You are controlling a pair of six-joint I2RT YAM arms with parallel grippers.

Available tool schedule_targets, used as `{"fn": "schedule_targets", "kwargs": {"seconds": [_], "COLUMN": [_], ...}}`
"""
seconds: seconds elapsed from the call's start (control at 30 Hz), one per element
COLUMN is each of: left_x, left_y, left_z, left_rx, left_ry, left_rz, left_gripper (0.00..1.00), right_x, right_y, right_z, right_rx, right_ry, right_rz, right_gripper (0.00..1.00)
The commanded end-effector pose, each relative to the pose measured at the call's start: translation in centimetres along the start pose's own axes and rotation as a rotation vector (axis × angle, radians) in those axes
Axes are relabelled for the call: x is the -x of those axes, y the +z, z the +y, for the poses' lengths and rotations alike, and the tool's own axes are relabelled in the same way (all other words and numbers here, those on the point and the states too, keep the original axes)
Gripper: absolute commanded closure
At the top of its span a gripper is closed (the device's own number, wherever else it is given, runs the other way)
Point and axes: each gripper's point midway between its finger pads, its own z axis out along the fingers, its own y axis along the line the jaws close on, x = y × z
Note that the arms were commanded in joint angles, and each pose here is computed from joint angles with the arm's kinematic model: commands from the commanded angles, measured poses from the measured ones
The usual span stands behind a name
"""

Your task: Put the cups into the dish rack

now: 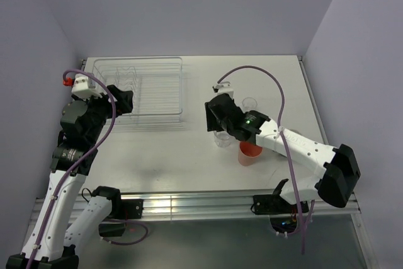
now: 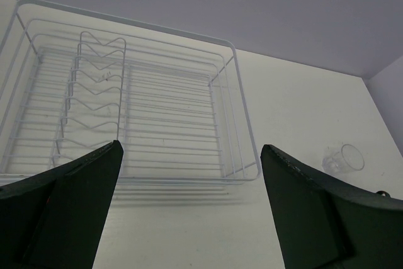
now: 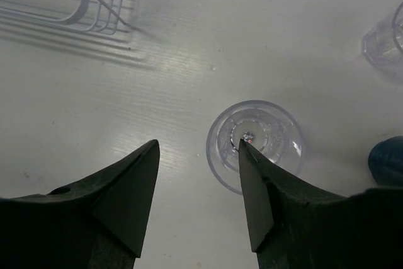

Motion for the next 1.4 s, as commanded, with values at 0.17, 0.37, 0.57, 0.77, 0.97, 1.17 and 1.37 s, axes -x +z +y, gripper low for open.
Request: {"fn": "schedule_targets", "kwargs": {"seconds": [0.17, 0.37, 0.57, 0.77, 0.97, 1.17, 1.37], "left_x": [1.8, 1.8, 1.7, 1.6, 1.5, 1.4, 1.1], "left_y": [-0.1, -0.1, 0.1, 0.1, 0.2, 0.3, 0.8], "left_z": [-0.4, -0.3, -0.3, -0.3, -0.3, -0.3, -1.4], "left_rx": [-0.006, -0.002, -0.002, -0.001, -0.001, -0.003, -0.051], "left_ry": [-0.018, -0.019, -0.019, -0.019, -0.017, -0.02, -0.047], "left_rz": [-0.062, -0.061, -0.056, -0.055, -0.05, -0.046, -0.017], "left_gripper": [0.01, 0.01, 0.01, 0.01, 0.01, 0.01, 0.01], "right_x": [-2.9, -4.7, -6.1, -7.2, -8.0, -7.3, -2.1], "right_y": [1.8, 2.7, 3.4, 4.5, 5.5, 5.4, 2.4], "right_z": [0.0, -0.5, -1.3, -1.5, -2.0, -2.0, -0.7], "right_rx": [-0.036, -0.078, -0.125, -0.152, -0.195, -0.207, -0.15], "right_ry": [-0.016, -0.039, -0.059, -0.084, -0.119, -0.137, -0.103], "right_rz": [0.071, 0.121, 0.16, 0.197, 0.226, 0.222, 0.129], "right_gripper": [0.41, 0.46, 0.49, 0.52, 0.58, 0.87, 1.0]}}
